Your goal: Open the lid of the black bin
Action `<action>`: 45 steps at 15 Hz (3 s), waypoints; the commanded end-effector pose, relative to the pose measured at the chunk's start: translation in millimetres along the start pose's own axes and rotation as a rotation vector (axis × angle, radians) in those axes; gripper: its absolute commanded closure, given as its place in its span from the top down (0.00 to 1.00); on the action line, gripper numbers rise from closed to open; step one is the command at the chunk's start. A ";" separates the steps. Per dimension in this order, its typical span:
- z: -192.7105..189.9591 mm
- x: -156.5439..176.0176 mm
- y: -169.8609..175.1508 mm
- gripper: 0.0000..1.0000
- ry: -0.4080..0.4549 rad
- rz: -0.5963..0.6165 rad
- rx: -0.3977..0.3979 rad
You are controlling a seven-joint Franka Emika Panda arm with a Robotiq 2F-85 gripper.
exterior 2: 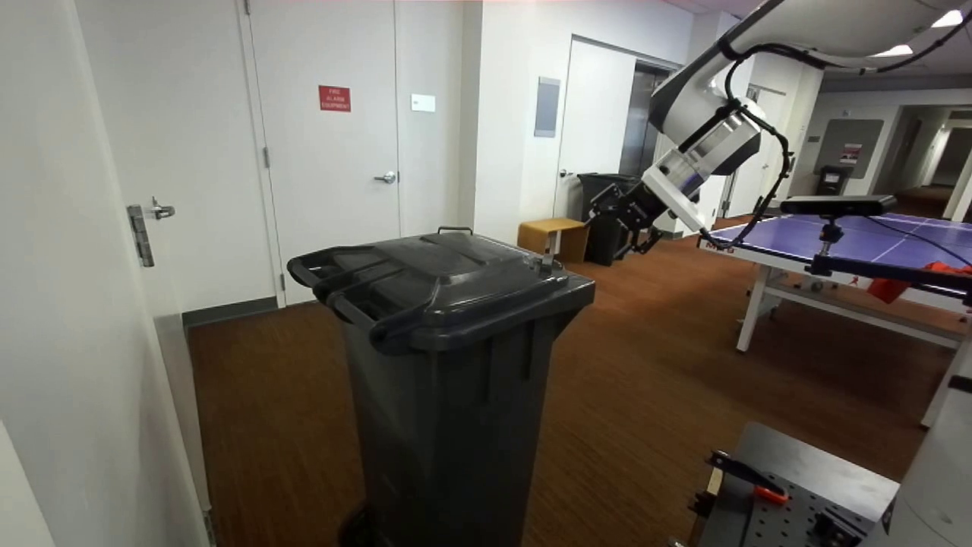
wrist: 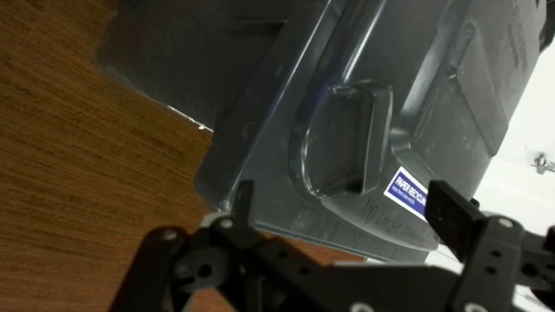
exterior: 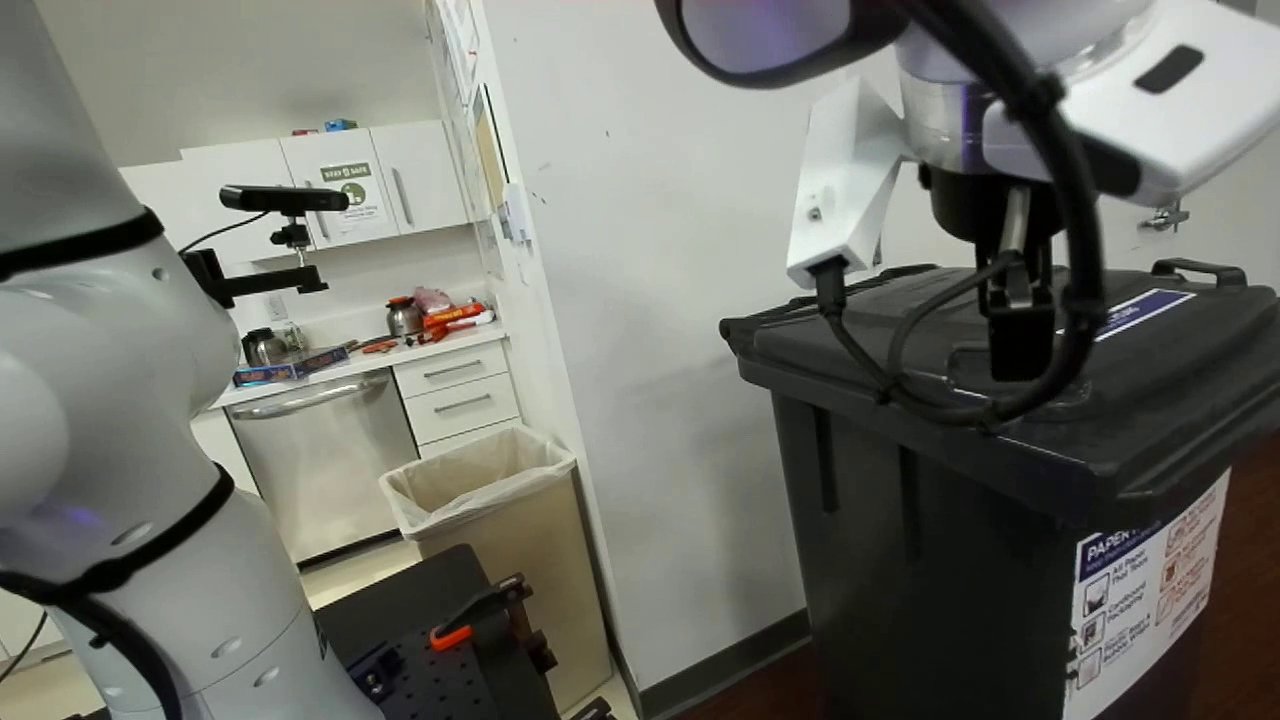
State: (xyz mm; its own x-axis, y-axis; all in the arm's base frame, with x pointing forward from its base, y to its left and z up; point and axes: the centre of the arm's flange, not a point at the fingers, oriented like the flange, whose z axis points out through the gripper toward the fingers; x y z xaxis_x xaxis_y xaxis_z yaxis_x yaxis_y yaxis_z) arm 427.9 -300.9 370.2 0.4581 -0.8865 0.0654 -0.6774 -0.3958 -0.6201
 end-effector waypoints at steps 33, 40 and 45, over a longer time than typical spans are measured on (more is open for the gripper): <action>69.1 -9.3 0.9 1.00 0.143 0.058 0.286; 83.3 -4.3 7.6 1.00 0.142 0.097 0.362; 102.4 -7.5 11.2 1.00 0.107 0.158 0.449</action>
State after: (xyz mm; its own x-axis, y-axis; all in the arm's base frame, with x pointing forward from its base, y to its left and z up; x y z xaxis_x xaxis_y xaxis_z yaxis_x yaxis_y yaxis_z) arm 466.2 -272.8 295.0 0.2904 -0.9564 0.0314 -0.4500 -0.1654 -0.8776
